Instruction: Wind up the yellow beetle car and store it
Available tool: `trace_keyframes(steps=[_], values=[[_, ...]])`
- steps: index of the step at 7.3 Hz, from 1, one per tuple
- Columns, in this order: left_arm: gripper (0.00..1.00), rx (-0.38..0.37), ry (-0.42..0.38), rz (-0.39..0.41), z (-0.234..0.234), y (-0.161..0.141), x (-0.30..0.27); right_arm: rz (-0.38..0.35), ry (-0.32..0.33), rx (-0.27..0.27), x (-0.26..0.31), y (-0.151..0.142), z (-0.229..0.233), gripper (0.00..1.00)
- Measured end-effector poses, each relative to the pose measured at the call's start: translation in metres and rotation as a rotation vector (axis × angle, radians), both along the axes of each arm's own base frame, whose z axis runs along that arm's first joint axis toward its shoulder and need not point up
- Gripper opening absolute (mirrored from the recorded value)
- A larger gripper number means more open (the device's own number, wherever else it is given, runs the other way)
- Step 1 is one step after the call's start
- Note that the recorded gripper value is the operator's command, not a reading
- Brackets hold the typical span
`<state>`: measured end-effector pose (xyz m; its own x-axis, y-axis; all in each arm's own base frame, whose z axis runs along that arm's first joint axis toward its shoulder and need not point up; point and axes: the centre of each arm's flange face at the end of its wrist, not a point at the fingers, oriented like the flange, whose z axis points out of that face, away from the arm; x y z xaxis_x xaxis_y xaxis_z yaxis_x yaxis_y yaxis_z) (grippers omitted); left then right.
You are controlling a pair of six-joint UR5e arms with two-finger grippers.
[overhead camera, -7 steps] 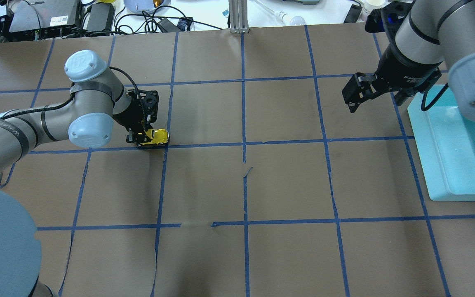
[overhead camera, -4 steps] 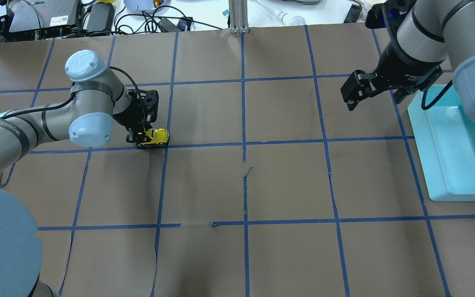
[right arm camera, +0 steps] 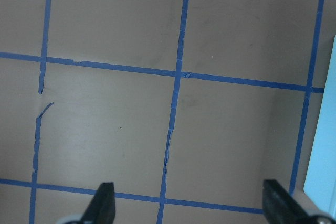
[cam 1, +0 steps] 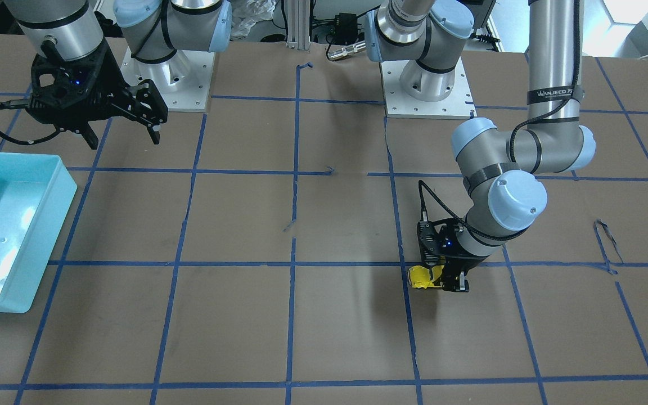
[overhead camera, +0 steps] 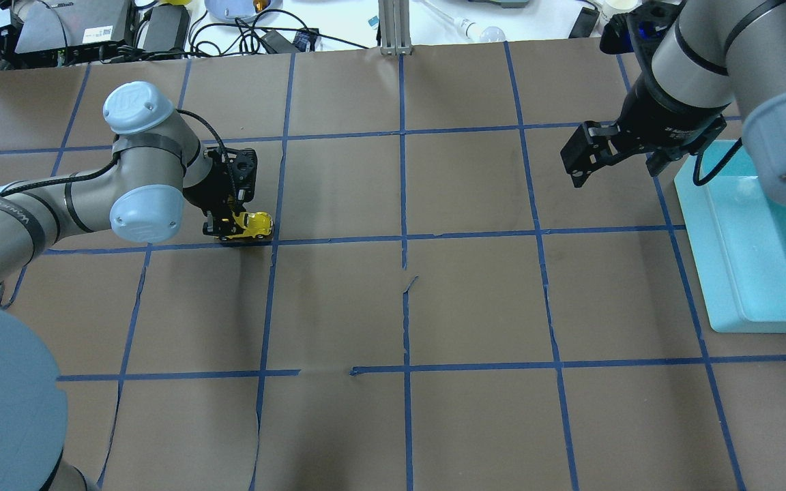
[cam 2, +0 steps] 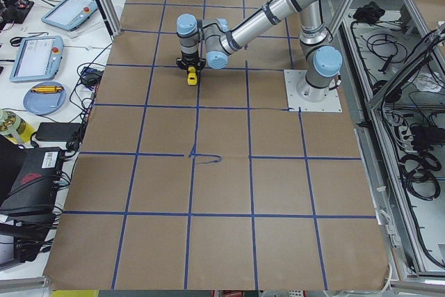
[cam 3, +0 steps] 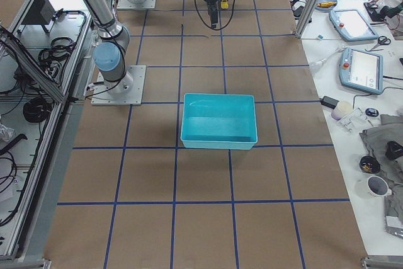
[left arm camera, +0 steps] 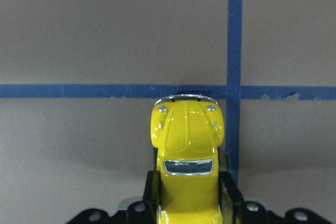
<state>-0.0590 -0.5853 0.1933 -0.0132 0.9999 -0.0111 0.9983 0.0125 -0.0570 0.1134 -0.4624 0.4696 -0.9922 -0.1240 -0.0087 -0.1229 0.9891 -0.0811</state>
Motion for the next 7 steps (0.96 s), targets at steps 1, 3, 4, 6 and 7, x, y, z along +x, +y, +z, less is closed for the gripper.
trace_keyframes(steps=[1, 3, 4, 6, 7], values=[[0.0, -0.001, -0.002, 0.005, 0.0, -0.001, 0.006, 0.001, 0.0, 0.001, 0.0, 0.0, -0.001, 1.0], [0.0, -0.002, -0.002, 0.004, 0.0, -0.002, 0.021, 0.006, 0.002, 0.005, 0.0, 0.0, -0.003, 1.0], [0.0, -0.002, -0.009, -0.002, 0.0, -0.002, 0.027, 0.008, 0.001, 0.008, 0.0, 0.0, -0.005, 1.0], [0.0, 0.0, -0.026, -0.013, 0.0, -0.003, 0.041, 0.01, 0.001, 0.013, 0.0, 0.001, -0.008, 1.0], [0.0, 0.0, -0.03, -0.018, 0.0, -0.003, 0.047, 0.01, 0.001, 0.014, 0.0, 0.001, -0.009, 1.0]])
